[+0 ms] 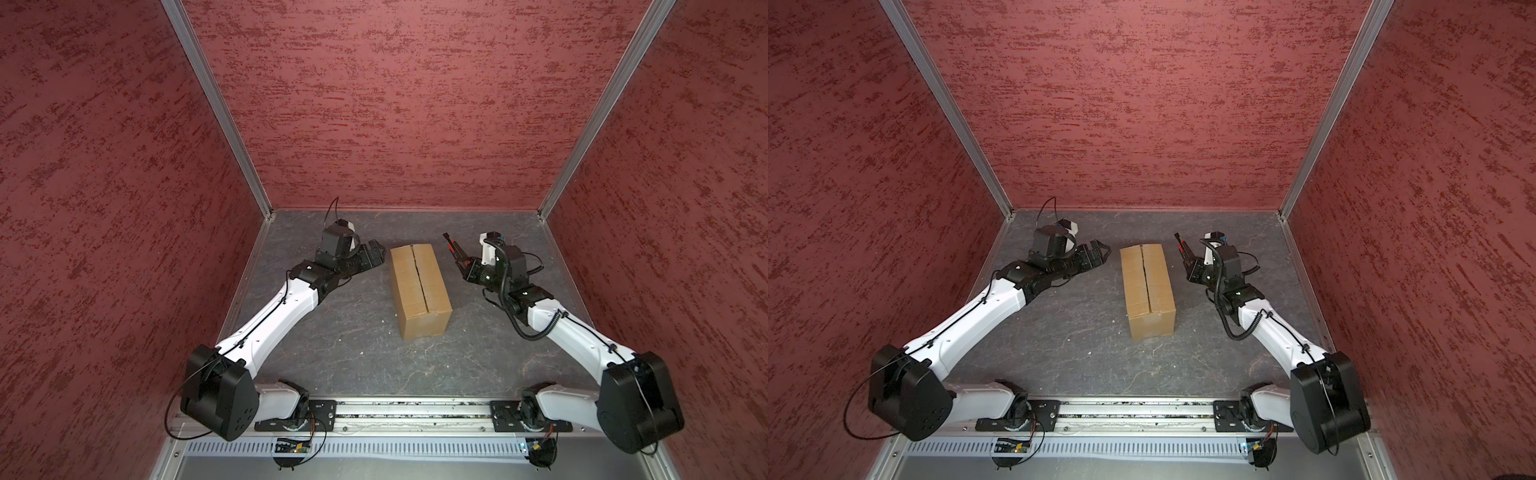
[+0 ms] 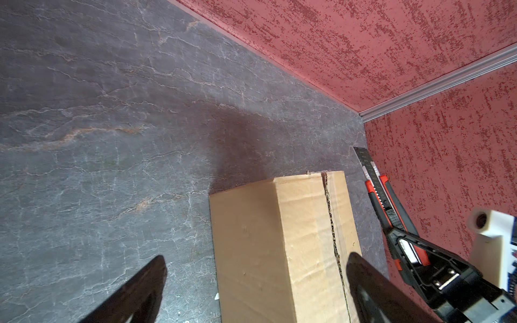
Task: Unpack the express box
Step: 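Raise the knife and withdraw both grippers away from the box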
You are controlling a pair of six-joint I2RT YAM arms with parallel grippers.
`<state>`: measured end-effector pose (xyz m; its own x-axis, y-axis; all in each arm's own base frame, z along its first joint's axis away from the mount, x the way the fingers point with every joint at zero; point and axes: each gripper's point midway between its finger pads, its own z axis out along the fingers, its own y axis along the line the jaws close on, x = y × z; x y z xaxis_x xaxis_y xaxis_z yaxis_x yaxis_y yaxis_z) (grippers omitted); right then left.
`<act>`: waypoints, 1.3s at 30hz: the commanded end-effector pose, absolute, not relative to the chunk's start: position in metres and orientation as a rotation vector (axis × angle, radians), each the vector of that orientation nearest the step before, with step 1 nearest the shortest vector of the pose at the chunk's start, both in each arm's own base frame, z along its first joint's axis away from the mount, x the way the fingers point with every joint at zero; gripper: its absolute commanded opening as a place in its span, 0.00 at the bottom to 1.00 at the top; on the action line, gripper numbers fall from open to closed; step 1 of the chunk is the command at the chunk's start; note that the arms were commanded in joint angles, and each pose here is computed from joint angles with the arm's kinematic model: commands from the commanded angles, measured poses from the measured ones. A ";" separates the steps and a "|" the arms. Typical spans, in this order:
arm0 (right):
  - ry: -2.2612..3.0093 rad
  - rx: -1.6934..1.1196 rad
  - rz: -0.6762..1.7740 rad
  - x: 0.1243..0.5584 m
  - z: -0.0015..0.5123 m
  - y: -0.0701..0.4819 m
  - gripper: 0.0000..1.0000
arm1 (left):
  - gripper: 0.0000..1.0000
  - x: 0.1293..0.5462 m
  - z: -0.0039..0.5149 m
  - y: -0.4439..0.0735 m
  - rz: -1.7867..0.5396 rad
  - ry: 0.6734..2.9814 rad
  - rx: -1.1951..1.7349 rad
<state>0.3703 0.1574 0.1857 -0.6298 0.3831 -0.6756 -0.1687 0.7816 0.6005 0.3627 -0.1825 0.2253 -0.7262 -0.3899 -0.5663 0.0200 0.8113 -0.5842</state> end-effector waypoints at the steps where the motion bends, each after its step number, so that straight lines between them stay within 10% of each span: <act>1: 2.007 0.162 0.918 0.380 0.194 0.162 0.00 | 1.00 0.363 0.225 -0.181 -0.744 2.273 -0.265; 39: 2.074 0.319 1.061 0.374 0.085 0.157 0.00 | 1.00 0.370 0.217 -0.199 -0.757 2.308 -0.213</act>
<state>0.3695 0.1614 0.0768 -0.7060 0.4943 -0.5072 -0.1021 0.6376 0.7636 0.3647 -0.1932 0.2053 -0.7614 -0.3617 -0.5380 0.0157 0.8194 -0.5730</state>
